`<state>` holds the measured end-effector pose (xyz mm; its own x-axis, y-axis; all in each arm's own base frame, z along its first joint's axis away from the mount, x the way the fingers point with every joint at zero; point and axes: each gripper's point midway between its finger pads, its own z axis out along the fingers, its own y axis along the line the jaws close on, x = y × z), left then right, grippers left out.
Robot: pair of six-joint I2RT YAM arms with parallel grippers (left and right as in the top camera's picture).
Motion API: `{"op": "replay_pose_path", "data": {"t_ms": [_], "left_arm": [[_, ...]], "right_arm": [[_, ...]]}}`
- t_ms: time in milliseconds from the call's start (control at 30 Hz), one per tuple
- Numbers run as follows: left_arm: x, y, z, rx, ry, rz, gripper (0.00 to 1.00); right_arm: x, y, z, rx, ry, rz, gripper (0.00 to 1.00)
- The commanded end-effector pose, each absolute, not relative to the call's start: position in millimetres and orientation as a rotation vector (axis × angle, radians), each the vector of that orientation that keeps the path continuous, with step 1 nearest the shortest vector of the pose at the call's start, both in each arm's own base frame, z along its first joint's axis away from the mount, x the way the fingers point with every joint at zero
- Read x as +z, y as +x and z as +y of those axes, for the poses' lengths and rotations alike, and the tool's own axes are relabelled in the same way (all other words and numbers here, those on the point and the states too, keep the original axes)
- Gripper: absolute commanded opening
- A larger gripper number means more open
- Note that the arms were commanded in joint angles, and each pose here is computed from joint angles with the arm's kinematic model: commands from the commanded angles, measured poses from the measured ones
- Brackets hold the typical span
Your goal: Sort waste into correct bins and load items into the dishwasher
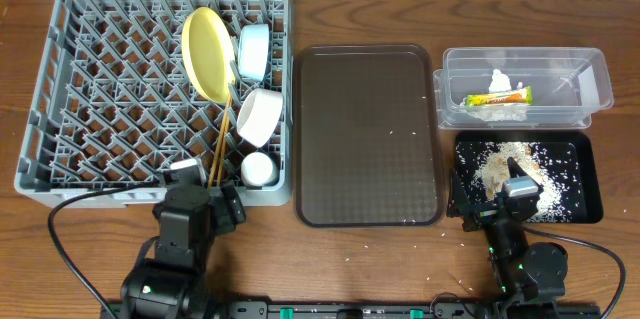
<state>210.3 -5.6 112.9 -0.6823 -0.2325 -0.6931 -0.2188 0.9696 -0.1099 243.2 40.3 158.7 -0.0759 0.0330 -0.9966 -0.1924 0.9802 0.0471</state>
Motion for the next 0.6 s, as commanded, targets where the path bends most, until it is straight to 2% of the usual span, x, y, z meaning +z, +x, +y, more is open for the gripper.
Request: {"op": "replay_pose_path", "data": {"t_ms": [0, 333, 567], "left_arm": [[106.4, 202.3, -2.4, 0.007, -0.316, 2.381, 0.89], [97.5, 179.7, 27.3, 0.074, -0.495, 2.391, 0.89], [114.1, 168.6, 42.2, 0.06, -0.604, 2.257, 0.89]], "right_arm": [[159.3, 242.8, 39.8, 0.179, -0.132, 1.632, 0.99], [159.3, 242.8, 39.8, 0.179, -0.132, 1.632, 0.99], [159.3, 242.8, 39.7, 0.179, -0.132, 1.632, 0.99]]}}
